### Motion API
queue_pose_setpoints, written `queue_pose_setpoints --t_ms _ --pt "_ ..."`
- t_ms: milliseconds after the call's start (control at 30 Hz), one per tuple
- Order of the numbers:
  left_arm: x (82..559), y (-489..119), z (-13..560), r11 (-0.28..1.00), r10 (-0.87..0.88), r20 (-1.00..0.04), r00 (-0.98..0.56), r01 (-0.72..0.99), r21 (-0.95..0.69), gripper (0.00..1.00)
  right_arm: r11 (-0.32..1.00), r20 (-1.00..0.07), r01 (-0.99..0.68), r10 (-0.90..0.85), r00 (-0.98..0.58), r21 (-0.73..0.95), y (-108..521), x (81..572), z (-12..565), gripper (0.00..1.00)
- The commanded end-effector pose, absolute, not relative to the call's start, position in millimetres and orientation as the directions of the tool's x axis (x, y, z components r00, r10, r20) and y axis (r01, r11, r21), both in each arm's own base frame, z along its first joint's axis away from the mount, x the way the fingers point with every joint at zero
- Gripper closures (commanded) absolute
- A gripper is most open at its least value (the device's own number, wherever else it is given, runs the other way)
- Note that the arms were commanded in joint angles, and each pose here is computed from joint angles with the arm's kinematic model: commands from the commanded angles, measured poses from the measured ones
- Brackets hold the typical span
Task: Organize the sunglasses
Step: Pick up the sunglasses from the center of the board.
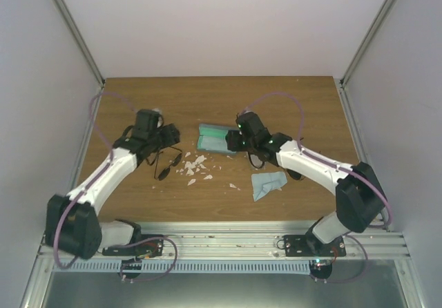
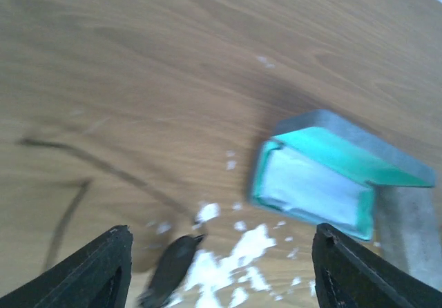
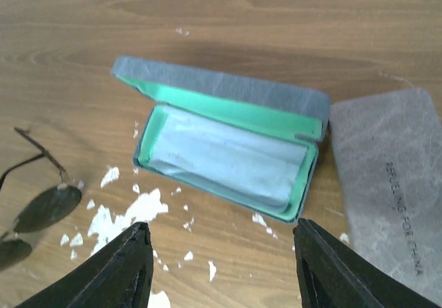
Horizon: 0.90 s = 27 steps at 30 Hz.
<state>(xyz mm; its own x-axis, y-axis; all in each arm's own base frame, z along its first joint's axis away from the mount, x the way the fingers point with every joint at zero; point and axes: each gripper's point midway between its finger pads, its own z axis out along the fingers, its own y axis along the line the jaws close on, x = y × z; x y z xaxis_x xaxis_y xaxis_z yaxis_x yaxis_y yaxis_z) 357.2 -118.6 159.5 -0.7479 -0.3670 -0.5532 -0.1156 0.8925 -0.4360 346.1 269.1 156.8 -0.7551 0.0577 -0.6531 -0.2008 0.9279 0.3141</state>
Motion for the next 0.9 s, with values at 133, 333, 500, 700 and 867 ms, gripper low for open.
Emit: queue_pose_setpoints --t_ms 133,333,500,700,867 --pt "294.5 -21.5 114.7 0.878 -0.475 -0.475 -0.741 -0.366 -0.307 0.28 0.895 -0.623 -0.252 0.037 -0.782 0.368 259.1 313.6 148.1 0.44" --pt "288.8 -39.8 84.5 0.836 -0.500 -0.329 -0.801 -0.347 -0.424 0.35 0.885 -0.616 -0.271 0.022 -0.787 0.378 256.2 303.3 145.0 0.45" --pt "274.5 -42.8 44.6 0.824 -0.511 -0.239 -0.826 -0.392 -0.408 0.46 0.873 -0.617 -0.297 0.007 -0.787 0.388 259.8 300.2 148.2 0.45" --pt "275.6 -45.3 37.3 0.823 -0.505 -0.245 -0.827 -0.377 -0.424 0.72 0.855 -0.612 -0.340 -0.034 -0.790 0.392 267.9 298.3 150.8 0.46" --pt "290.7 -43.3 49.7 0.838 -0.487 -0.311 -0.816 -0.337 -0.429 0.99 0.824 -0.585 -0.373 -0.064 -0.809 0.425 278.9 292.3 147.7 0.47"
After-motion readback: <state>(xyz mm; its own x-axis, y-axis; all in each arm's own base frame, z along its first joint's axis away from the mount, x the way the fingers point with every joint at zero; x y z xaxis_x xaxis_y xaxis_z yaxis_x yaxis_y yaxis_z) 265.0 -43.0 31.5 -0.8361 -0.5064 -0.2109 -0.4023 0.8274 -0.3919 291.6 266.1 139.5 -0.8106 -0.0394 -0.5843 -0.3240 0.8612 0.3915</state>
